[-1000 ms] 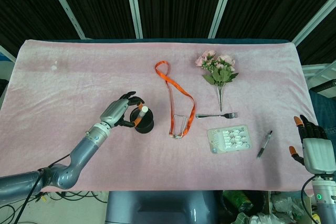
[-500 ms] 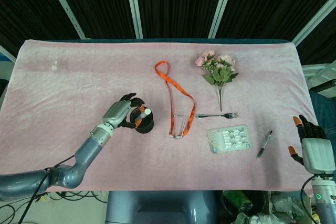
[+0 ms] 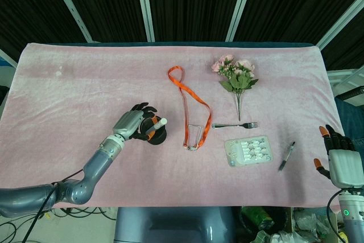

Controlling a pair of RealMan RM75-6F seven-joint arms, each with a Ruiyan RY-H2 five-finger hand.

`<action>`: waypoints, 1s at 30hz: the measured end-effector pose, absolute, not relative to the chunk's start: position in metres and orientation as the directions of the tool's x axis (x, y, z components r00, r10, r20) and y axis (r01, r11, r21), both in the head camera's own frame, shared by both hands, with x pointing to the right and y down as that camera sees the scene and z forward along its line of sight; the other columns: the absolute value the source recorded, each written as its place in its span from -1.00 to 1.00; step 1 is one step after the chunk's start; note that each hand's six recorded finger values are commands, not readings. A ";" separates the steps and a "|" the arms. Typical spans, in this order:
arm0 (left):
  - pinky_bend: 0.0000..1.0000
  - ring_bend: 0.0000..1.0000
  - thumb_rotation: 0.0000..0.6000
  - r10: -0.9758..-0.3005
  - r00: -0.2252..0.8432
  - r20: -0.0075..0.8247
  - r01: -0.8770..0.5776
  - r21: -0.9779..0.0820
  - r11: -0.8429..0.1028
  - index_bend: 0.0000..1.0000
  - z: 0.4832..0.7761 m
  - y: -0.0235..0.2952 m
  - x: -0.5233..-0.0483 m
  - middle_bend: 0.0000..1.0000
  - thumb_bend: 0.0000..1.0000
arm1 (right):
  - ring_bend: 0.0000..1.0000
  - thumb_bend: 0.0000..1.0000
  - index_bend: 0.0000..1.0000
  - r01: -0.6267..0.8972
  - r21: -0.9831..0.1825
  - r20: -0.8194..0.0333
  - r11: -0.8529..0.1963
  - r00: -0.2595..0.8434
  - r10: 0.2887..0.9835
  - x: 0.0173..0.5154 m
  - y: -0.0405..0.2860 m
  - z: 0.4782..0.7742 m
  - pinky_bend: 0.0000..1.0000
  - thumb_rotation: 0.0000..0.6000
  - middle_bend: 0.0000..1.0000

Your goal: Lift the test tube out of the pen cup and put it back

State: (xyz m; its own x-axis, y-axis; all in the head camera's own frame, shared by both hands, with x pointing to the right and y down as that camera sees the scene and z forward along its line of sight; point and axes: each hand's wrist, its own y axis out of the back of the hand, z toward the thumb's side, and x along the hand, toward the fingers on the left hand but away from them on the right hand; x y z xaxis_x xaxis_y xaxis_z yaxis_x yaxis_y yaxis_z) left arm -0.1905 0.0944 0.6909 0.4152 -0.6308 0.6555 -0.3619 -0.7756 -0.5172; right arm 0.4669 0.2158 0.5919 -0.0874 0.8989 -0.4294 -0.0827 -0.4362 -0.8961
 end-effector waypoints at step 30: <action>-0.99 -1.00 1.00 -0.640 0.427 0.638 -0.426 -0.483 -0.765 -0.21 0.673 0.089 -0.197 -0.69 -0.25 | -0.70 -0.59 -0.85 -0.085 -0.898 -0.424 -0.432 -0.099 0.900 0.470 0.214 0.590 -0.64 1.00 -0.88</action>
State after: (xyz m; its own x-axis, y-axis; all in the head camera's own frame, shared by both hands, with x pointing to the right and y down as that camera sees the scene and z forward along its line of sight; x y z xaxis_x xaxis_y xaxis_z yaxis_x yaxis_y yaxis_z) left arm -0.1969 0.0892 0.6729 0.4270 -0.6404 0.6384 -0.4257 -0.7653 -0.4829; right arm 0.4695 0.2142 0.5902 -0.0993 0.9003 -0.4239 -0.0850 -0.4321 -0.8978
